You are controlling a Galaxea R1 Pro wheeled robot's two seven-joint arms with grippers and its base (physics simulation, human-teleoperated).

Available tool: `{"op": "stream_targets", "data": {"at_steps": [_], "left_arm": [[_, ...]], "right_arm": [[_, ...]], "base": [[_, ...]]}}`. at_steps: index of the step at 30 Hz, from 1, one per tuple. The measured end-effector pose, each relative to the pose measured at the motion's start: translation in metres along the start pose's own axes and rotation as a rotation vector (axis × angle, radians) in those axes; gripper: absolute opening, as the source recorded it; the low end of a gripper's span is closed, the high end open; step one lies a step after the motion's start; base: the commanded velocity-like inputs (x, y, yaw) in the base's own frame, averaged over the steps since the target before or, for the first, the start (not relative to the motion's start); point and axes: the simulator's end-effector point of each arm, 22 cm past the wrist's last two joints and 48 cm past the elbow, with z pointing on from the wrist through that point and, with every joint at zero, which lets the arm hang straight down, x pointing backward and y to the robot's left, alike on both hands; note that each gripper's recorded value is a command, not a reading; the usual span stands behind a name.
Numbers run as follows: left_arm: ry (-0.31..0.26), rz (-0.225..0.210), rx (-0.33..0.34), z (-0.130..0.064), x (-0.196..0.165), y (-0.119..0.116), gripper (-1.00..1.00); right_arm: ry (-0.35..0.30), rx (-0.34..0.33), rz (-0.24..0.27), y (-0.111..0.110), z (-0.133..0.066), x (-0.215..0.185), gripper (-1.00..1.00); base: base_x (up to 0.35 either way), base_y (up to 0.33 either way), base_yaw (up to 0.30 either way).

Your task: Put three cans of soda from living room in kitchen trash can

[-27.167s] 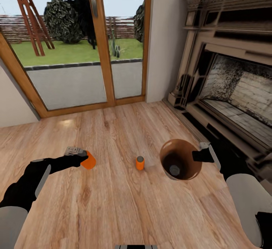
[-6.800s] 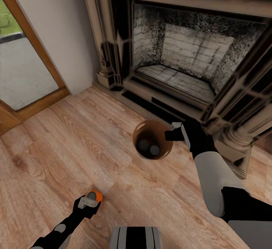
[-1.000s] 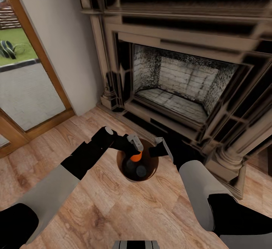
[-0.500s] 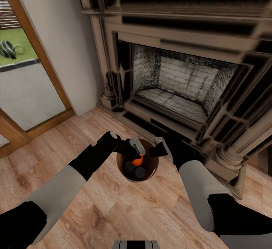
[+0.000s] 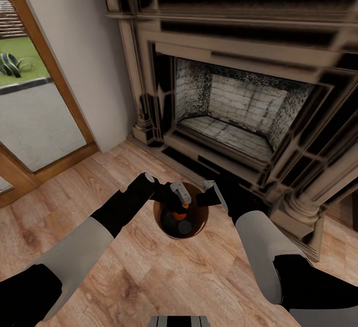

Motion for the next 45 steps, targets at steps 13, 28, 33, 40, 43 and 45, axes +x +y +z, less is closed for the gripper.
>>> {"op": "stream_targets", "data": {"at_steps": [13,28,33,40,43,45], "left_arm": [[-0.179,0.095,0.082,-0.056,-0.053,-0.03,1.0],[-0.75,-0.409,-0.233,-0.321,0.061,0.167,1.0],[-0.627,-0.607,-0.543,-0.281,0.198,0.203,1.0],[-0.456,-0.798,-0.611,-0.128,0.353,0.151,1.0],[-0.451,-0.817,-0.599,-0.095,0.369,0.121,1.0],[-0.454,-0.817,-0.598,-0.09,0.371,0.117,1.0]], "right_arm": [[0.0,-0.001,0.001,0.0,0.0,0.0,-1.0],[0.001,0.0,0.006,-0.002,0.001,0.001,-1.0],[-0.001,0.005,0.033,-0.017,-0.001,0.003,-1.0],[0.004,0.04,0.071,-0.055,-0.005,0.01,-1.0],[0.047,0.032,0.151,-0.08,0.002,0.033,-1.0],[0.074,0.048,0.173,-0.094,0.006,0.046,-1.0]], "base": [[0.0,0.0,0.0],[0.0,0.0,0.0],[0.0,0.0,0.0],[0.0,0.0,0.0],[0.0,0.0,0.0],[0.0,0.0,0.0]]}}
